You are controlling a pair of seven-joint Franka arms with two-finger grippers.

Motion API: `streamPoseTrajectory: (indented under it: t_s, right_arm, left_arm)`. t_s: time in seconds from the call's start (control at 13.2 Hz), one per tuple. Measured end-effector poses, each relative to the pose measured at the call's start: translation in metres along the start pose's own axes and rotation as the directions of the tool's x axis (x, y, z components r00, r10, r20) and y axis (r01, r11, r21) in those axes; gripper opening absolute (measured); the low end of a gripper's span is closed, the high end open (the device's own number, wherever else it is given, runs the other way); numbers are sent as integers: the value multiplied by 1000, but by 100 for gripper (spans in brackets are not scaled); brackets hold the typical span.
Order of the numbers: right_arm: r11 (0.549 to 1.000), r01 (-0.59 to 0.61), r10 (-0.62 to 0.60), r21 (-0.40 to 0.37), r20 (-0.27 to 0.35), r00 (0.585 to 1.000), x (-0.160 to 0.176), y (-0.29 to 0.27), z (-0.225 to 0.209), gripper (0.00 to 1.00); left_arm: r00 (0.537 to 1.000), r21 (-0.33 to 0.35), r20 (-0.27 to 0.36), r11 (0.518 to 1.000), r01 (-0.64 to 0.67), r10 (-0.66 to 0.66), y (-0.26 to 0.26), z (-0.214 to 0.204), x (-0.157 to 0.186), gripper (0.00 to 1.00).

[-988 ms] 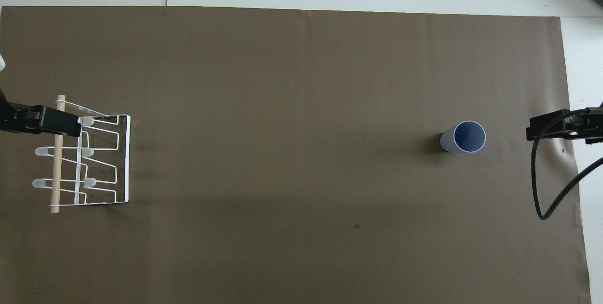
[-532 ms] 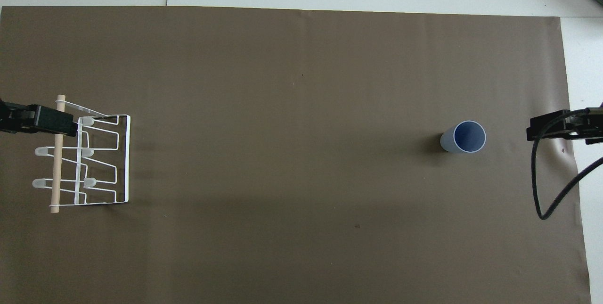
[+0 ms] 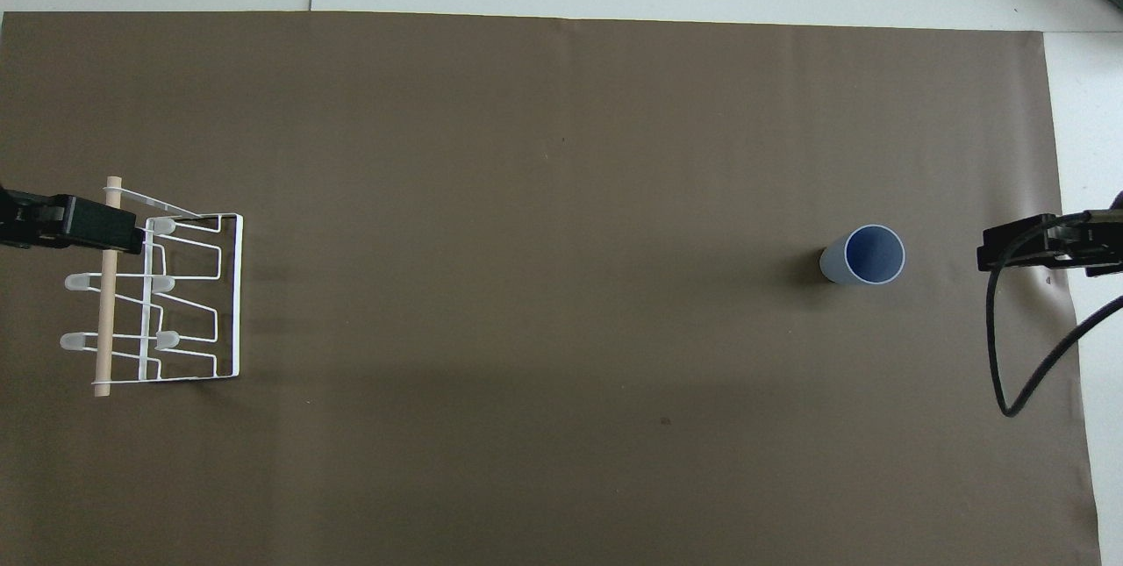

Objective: Hang cup on cup holder

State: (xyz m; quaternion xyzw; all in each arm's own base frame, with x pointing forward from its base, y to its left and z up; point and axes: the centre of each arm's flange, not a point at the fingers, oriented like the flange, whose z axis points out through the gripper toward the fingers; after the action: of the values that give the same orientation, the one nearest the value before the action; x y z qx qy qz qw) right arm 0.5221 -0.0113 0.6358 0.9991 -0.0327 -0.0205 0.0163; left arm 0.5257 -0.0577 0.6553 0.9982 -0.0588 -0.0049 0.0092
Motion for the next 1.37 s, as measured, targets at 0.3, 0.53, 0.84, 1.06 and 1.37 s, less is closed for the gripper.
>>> streamPoseTrajectory:
  t_s: [0.3,0.53,0.84,1.06,1.37]
  right_arm:
    - [1000,-2,2,-7,-2,1000,-1,2,2,100]
    - [1000,-2,1,-22,-9,1000,0,4,5,100]
    - [1000,2,-2,-24,-14,1000,-2,4,4,100]
    - [999,25,-25,-25,-8,1000,-2,4,9,100]
    - [998,54,-54,-26,-4,999,1,9,30,100]
  left_arm:
    - [1000,0,0,1000,0,0,0,0,0,100]
    - [1000,0,0,1000,0,0,0,0,0,100]
    - [1000,0,0,1000,0,0,0,0,0,100]
    - [1000,0,0,1000,0,0,0,0,0,100]
    - [1000,0,0,1000,0,0,0,0,0,100]
